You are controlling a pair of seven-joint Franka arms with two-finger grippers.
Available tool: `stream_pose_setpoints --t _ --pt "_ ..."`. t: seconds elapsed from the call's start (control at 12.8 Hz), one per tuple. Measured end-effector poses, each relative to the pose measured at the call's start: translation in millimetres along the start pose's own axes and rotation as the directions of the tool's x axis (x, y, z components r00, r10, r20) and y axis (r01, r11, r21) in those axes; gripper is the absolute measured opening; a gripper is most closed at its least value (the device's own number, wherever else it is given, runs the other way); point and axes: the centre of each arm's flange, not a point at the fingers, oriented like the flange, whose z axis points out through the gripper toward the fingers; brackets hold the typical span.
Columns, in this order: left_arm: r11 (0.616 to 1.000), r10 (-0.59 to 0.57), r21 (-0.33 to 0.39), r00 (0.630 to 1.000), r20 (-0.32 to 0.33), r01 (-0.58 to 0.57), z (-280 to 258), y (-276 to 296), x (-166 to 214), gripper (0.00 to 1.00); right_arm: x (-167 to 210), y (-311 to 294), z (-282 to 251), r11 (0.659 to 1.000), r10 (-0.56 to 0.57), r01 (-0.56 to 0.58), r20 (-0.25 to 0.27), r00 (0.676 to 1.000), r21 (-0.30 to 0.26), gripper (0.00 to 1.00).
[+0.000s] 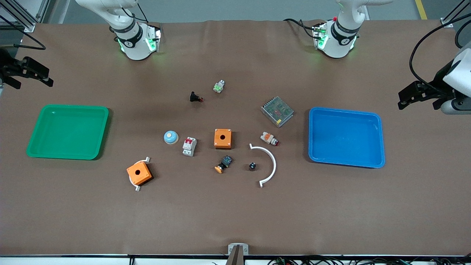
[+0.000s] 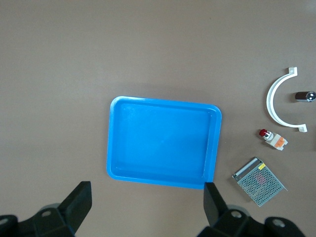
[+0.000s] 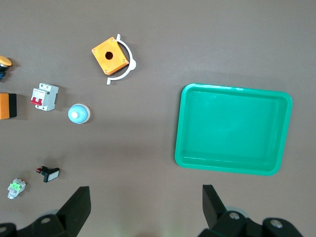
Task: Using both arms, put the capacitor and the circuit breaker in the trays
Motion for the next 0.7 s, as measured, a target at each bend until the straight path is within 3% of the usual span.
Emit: stream_pose_setpoints --t 0.47,0.7 --pt "1.000 0.006 -0.011 1.000 0.001 -0.006 4 5 3 1.00 0 0 0 1.000 0.000 0.000 -0.003 1.000 0.000 1.00" --pt "0.999 0.013 -0.051 0.998 0.056 -0.010 36 14 16 1.00 1 -1 0 1.000 -0.006 0.006 -0.004 1.000 -0.001 1.00"
